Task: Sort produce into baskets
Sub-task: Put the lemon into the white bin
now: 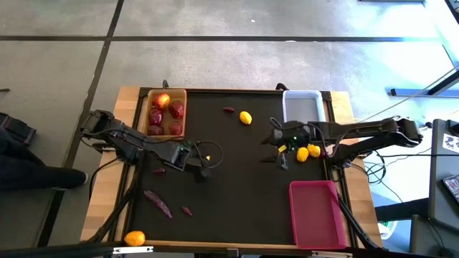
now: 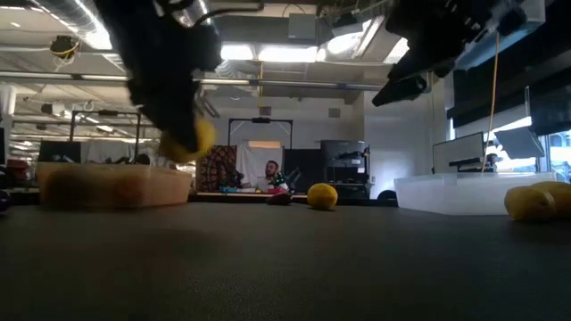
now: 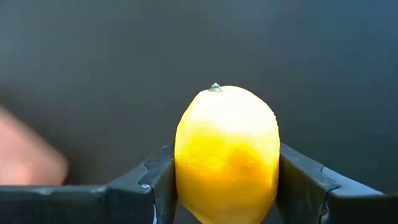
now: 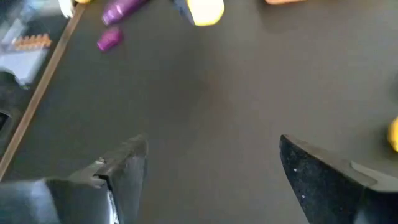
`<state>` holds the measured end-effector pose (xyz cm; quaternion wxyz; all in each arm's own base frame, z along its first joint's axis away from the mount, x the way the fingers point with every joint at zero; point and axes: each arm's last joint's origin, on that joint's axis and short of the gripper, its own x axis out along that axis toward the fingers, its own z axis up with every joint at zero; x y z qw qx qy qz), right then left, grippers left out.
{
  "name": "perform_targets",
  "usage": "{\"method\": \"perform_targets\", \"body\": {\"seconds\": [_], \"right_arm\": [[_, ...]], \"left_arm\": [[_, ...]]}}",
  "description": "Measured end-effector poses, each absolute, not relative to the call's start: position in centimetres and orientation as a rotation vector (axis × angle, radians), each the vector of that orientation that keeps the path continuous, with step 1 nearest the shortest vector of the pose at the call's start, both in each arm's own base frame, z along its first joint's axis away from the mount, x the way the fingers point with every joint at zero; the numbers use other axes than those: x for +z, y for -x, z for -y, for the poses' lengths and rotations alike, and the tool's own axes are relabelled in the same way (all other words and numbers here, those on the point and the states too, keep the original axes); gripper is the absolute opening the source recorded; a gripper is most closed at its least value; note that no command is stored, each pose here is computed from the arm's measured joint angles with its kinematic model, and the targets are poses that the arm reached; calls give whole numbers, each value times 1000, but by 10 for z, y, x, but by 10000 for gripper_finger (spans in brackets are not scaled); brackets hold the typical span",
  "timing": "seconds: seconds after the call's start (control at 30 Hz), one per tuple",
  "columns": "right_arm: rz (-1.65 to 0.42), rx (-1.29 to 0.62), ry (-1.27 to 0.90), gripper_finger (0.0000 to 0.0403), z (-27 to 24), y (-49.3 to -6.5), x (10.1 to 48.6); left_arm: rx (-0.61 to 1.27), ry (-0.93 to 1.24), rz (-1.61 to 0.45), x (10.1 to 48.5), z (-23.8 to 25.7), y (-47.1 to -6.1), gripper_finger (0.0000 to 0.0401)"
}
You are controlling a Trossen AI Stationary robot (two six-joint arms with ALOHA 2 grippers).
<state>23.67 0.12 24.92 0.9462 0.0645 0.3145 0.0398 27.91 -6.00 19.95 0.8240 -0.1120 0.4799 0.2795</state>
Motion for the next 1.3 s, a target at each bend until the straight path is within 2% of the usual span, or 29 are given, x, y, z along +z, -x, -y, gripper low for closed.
{"method": "perform_targets", "body": {"seconds": [0.2,0.53,0.8,1.0,1.3], "right_arm": [[-536,133,-196,324,-18,-234,229],[-396,209,-198,324,-36,-237,237],[-267,139,-191,324,-36,-248,241],[-151,195,-211,324,-39,-266,238],[-129,262,-256,312,-44,-281,224]], "left_arm": [[459,200,-835,210,62,-301,199],[341,166,-590,229,65,-322,202],[251,127,-457,236,80,-332,206],[196,72,-369,228,91,-346,207],[205,77,-322,224,91,-353,207]]}}
